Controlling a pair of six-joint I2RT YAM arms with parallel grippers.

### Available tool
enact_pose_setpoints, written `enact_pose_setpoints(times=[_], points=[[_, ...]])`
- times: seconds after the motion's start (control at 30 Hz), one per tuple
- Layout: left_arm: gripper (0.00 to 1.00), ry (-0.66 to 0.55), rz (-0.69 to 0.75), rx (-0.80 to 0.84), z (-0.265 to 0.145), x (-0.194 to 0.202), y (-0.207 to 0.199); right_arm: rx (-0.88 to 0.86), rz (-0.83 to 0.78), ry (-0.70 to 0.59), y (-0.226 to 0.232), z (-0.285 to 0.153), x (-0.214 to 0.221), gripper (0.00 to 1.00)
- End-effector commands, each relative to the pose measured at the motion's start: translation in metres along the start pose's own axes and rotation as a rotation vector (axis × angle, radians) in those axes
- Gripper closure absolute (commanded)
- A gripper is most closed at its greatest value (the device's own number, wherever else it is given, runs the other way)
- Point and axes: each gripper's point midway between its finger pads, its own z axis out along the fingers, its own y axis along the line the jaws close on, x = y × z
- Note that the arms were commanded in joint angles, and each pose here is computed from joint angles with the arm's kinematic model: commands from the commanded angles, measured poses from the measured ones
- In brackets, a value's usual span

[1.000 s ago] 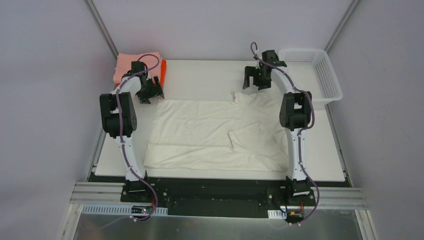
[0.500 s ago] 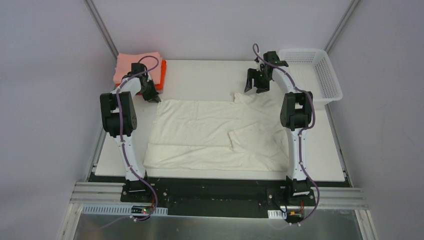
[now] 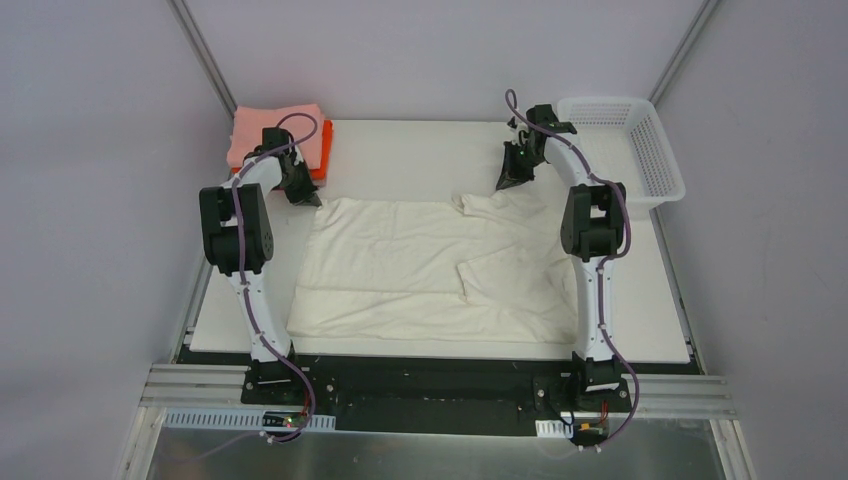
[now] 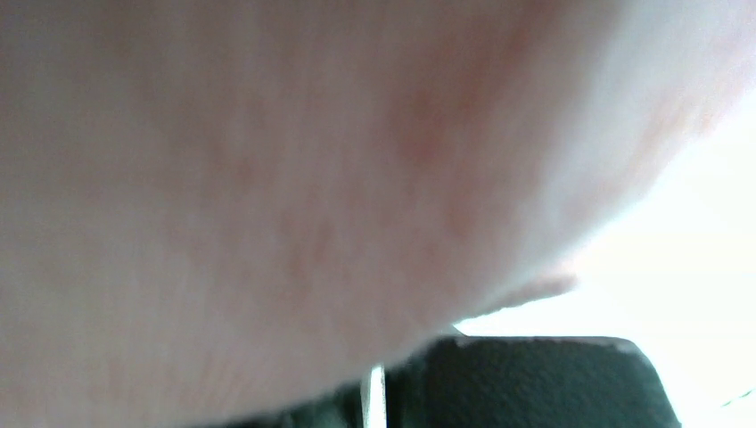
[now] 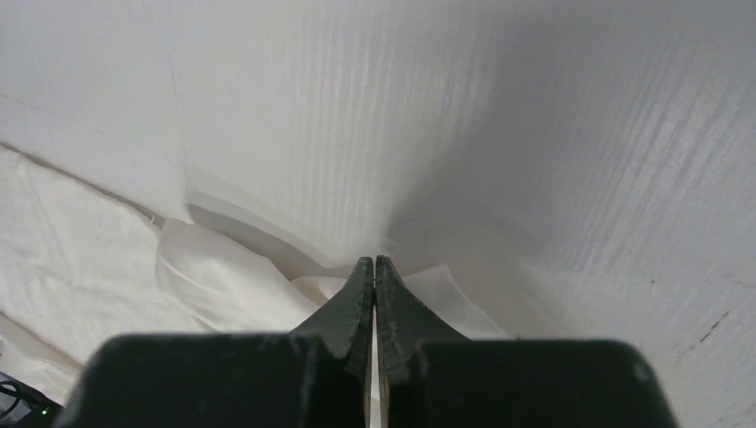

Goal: Fold and stack the t-shirts
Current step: Grab the side of the flattened tshirt furthest away from the robot with both arms, then fold the other side of the tshirt into a rectangle

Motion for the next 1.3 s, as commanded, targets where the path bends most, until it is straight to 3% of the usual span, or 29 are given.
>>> enact_pose_setpoints(times=[0.0,0.37,0.8,1.27], points=[[1.00,-0.047,0.013,0.044,-0.027,-0.008,-0.013,-0.070,-0.043,-0.081,0.030,-0.043,-0.017,1.00],[1.00,-0.097,0.008,0.096,-0.052,-0.001,-0.024,-0.082,-0.068,-0.158,0.053,-0.080,-0.004,1.00],[1.00,-0.127,0.017,0.150,-0.077,0.032,-0.027,-0.135,0.059,-0.128,0.066,-0.103,0.055,1.00],[1.00,-0.178,-0.018,0.070,-0.097,0.065,-0.006,-0.053,0.170,-0.171,0.059,-0.136,0.114,1.00]])
